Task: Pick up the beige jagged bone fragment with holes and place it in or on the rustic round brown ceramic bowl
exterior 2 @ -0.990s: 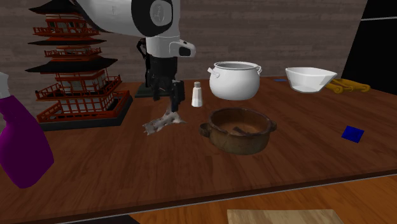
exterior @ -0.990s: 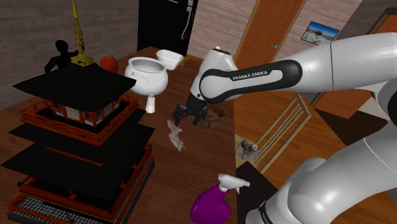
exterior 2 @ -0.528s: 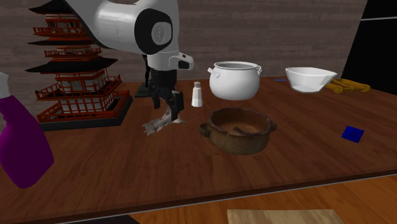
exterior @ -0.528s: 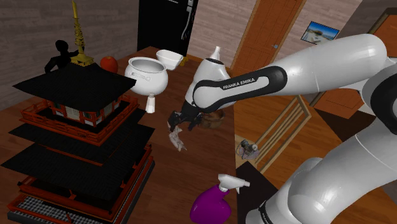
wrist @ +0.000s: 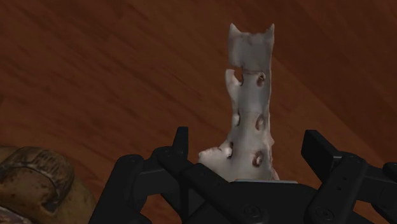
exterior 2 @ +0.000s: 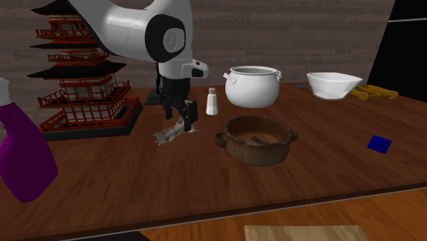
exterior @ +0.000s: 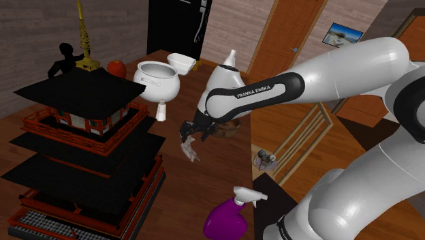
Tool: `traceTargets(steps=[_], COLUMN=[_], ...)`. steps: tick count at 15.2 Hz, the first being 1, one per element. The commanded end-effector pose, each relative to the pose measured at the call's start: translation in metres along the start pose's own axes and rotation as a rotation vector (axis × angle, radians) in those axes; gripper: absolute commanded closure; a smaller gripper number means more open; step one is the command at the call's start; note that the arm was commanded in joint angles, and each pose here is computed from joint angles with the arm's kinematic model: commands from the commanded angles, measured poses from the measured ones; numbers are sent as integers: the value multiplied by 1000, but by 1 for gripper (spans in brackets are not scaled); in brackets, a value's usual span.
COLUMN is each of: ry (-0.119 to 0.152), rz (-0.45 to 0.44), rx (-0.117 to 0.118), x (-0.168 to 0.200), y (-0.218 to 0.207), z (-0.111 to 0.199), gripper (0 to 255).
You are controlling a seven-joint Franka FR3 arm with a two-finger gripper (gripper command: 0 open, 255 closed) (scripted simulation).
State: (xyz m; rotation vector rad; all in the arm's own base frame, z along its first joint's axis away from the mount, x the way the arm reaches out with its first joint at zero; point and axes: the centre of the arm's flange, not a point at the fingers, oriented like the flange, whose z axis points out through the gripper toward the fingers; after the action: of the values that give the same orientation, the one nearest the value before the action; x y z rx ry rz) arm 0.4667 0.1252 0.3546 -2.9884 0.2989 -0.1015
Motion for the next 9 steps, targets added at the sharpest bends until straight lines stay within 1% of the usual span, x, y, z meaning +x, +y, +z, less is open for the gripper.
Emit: traceTargets(steps=[1,9], ry=[0,0], rz=[0,0], rx=[0,0], x=[0,1], y=[0,3], z=[0,0], gripper=[255,255])
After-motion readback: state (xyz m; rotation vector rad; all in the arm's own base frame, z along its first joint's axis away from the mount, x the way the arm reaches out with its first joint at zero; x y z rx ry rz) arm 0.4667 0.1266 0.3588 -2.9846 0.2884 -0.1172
